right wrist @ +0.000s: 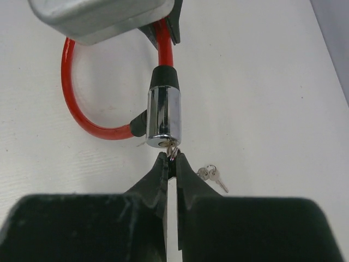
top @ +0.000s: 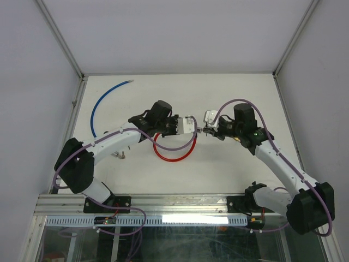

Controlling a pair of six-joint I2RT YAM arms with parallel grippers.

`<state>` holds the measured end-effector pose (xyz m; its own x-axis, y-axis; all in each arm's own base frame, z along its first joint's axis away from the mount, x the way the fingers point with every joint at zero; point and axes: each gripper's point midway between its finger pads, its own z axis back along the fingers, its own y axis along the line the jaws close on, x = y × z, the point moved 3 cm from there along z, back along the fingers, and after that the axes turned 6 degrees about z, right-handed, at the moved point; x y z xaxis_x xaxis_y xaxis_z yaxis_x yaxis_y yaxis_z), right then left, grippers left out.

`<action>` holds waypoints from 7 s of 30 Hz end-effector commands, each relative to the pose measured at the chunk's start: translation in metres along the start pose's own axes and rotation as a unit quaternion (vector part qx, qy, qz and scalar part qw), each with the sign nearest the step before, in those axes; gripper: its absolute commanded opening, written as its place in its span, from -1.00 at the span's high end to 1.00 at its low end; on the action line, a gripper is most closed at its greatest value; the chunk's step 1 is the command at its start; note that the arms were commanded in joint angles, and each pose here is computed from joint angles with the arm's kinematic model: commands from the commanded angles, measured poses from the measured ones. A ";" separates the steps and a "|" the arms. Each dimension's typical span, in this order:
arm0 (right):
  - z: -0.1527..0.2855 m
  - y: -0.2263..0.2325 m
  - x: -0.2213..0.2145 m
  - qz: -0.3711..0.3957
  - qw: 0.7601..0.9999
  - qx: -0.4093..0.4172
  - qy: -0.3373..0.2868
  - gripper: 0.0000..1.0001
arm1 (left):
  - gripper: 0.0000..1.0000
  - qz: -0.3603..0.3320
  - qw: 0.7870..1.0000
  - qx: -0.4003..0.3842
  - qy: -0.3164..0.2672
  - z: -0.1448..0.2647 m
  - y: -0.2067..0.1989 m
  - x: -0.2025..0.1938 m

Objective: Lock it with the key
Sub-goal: Lock the lock, then place the lock at the center of the board, then place the key at the center of the board, then move the lock to the center of the board.

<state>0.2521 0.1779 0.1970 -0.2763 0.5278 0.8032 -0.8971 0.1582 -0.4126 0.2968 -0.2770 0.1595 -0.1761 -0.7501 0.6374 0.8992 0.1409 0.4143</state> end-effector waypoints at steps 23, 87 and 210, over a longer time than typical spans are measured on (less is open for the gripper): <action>0.016 -0.021 0.011 -0.179 0.982 0.042 -0.035 1.00 | 1.00 0.016 0.997 0.056 -0.044 0.032 0.025 0.010; 0.024 -0.136 -0.033 -0.315 0.935 -0.042 -0.158 0.99 | 1.00 0.789 0.543 0.187 -0.219 -0.187 0.183 0.021; 0.033 -0.042 -0.010 -0.301 0.953 0.006 -0.048 -0.04 | -0.98 0.799 0.353 0.484 -0.049 0.098 0.008 -0.169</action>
<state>0.2730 0.1370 0.2061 0.3232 0.2625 0.9092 -0.8910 0.4080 0.1989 0.2927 -0.0992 0.1129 0.2729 0.7899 0.5492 -0.5981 0.5864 -0.5463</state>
